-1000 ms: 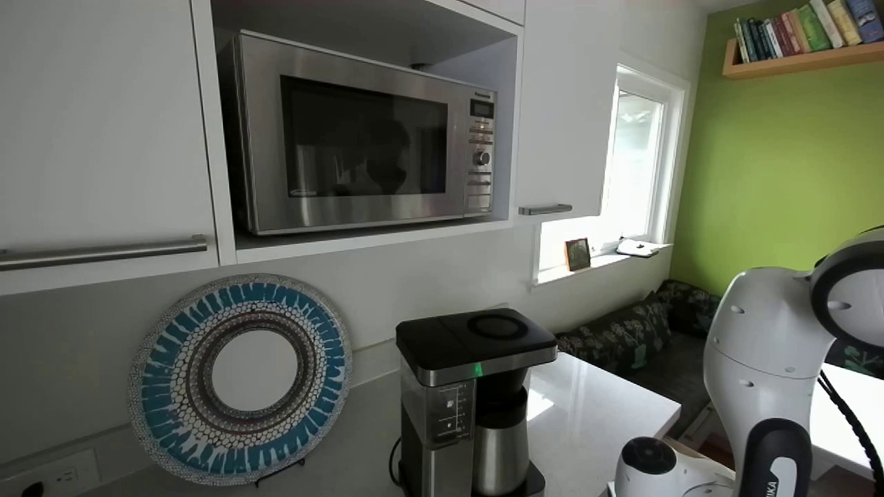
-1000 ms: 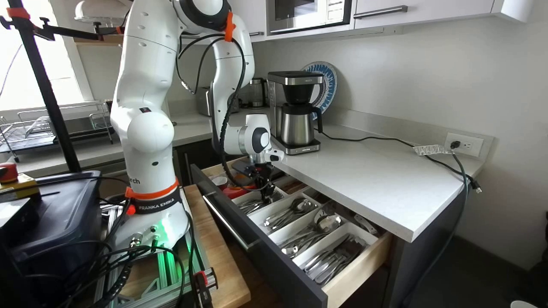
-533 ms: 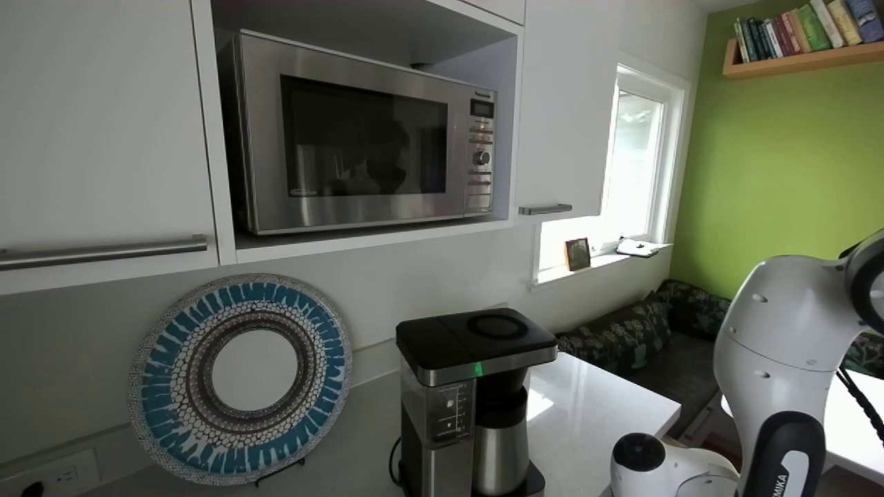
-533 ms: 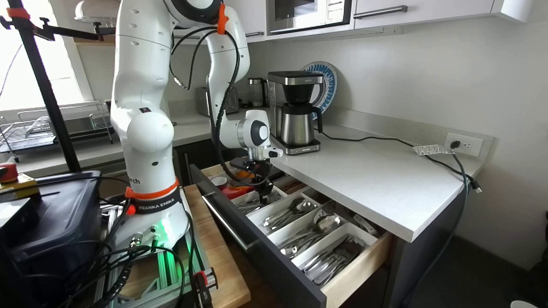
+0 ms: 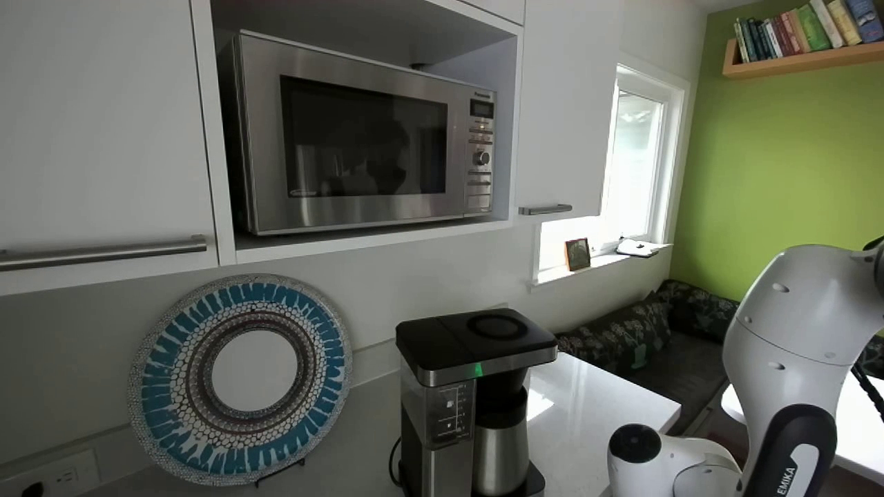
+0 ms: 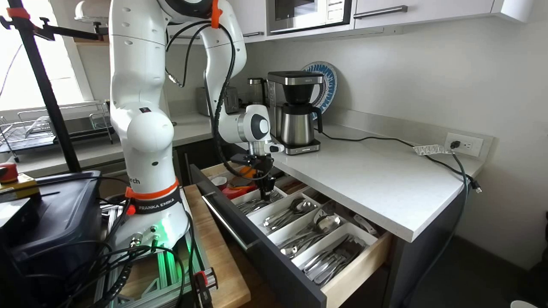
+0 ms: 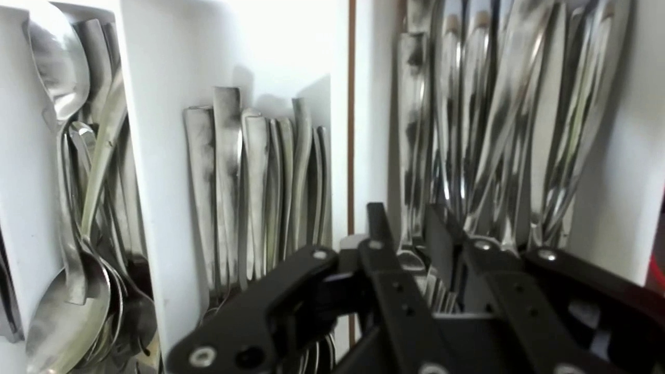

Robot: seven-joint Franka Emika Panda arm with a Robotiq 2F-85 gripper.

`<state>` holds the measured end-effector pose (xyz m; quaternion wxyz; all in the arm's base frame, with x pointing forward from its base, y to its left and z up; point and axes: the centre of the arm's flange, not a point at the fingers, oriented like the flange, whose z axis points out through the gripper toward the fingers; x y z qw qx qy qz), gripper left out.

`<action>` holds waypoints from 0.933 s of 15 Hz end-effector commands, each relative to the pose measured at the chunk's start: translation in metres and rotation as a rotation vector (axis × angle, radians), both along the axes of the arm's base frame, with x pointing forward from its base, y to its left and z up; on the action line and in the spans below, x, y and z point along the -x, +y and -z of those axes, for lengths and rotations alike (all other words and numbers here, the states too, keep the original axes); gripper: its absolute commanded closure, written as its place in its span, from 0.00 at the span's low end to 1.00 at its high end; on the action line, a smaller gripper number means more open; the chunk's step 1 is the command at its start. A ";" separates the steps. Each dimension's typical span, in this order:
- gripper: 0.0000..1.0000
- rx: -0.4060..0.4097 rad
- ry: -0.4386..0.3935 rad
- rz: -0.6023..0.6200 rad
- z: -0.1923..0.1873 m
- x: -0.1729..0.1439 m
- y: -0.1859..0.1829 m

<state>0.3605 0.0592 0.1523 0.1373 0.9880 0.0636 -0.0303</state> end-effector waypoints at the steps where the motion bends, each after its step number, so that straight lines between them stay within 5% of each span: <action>1: 0.40 -0.015 0.016 -0.029 0.007 0.001 0.009; 4: 0.18 -0.032 0.002 -0.041 0.016 0.002 0.011; 5: 0.33 -0.038 0.002 -0.040 0.018 0.003 0.011; 8: 0.47 -0.067 -0.006 -0.042 0.026 0.005 0.012; 14: 0.36 -0.124 -0.064 -0.025 0.032 0.008 0.008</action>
